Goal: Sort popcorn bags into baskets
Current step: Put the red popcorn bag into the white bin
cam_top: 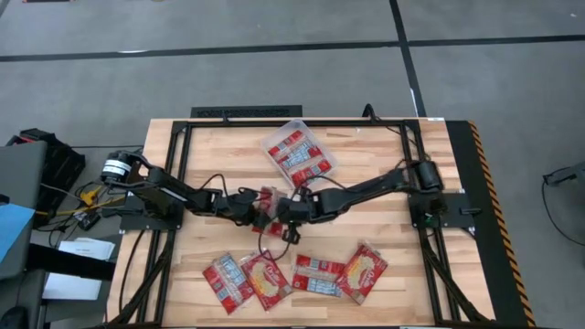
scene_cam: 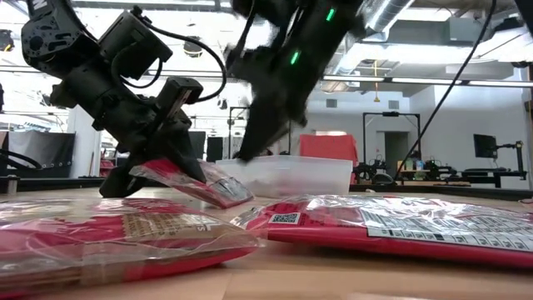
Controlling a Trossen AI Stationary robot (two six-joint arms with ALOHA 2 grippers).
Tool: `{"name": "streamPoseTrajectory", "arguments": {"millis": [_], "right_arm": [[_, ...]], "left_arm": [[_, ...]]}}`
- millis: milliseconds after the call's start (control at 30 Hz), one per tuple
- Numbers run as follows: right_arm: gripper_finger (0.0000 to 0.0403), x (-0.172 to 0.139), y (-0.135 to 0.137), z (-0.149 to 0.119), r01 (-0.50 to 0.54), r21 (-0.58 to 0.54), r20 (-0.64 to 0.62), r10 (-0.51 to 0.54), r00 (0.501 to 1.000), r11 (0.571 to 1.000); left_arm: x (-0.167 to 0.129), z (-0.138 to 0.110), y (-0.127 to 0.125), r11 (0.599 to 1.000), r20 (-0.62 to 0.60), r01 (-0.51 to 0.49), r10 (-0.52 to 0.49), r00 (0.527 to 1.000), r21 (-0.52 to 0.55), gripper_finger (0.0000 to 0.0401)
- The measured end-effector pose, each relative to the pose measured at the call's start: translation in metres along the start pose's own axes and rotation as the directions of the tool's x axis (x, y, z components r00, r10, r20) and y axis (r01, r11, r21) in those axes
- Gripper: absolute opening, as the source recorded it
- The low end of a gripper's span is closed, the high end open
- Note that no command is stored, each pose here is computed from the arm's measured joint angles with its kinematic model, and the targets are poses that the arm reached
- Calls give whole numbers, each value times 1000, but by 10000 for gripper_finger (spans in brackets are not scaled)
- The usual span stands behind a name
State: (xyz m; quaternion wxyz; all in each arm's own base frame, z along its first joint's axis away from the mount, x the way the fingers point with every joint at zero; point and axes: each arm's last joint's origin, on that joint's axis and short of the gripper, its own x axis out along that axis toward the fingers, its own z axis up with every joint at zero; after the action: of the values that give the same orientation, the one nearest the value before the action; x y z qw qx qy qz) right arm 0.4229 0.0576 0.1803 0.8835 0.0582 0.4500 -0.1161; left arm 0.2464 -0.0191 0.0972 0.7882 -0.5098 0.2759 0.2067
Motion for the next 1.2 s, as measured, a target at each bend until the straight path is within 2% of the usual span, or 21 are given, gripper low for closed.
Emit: {"name": "streamPoseTrajectory", "arguments": {"millis": [167, 300, 467, 667, 833, 933, 1033, 1200], "right_arm": [[19, -67, 2, 4, 39, -39, 15, -39, 999, 998], [30, -117, -2, 2, 128, -44, 62, -125, 990, 991], [20, -156, -10, -6, 249, 6, 87, -248, 965, 969], [15, -169, -15, -13, 298, 52, 62, -301, 952, 953], [35, -166, -16, -17, 320, 74, 21, -323, 946, 944], [37, -163, -14, -19, 328, 84, 4, -329, 944, 941], [31, -160, -11, -23, 333, 97, -17, -333, 943, 938], [14, -164, -7, -27, 332, 124, -25, -331, 943, 935]], "left_arm": [[-13, 6, -11, 995, -61, 95, -97, 993, -37, 11], [-36, 16, -25, 979, -90, 185, -193, 977, -88, 9], [-72, 51, -48, 979, -60, 200, -201, 978, -30, 7], [-109, 120, -70, 979, -49, 107, -100, 994, 173, 7], [-123, 187, -76, 938, -5, 7, -6, 1000, 347, 7], [-116, 225, -73, 892, 32, -50, 40, 999, 449, 7], [-100, 253, -68, 853, 15, -67, 69, 998, 517, 7], [-62, 283, -53, 788, -48, -91, 151, 987, 608, 7]]}}
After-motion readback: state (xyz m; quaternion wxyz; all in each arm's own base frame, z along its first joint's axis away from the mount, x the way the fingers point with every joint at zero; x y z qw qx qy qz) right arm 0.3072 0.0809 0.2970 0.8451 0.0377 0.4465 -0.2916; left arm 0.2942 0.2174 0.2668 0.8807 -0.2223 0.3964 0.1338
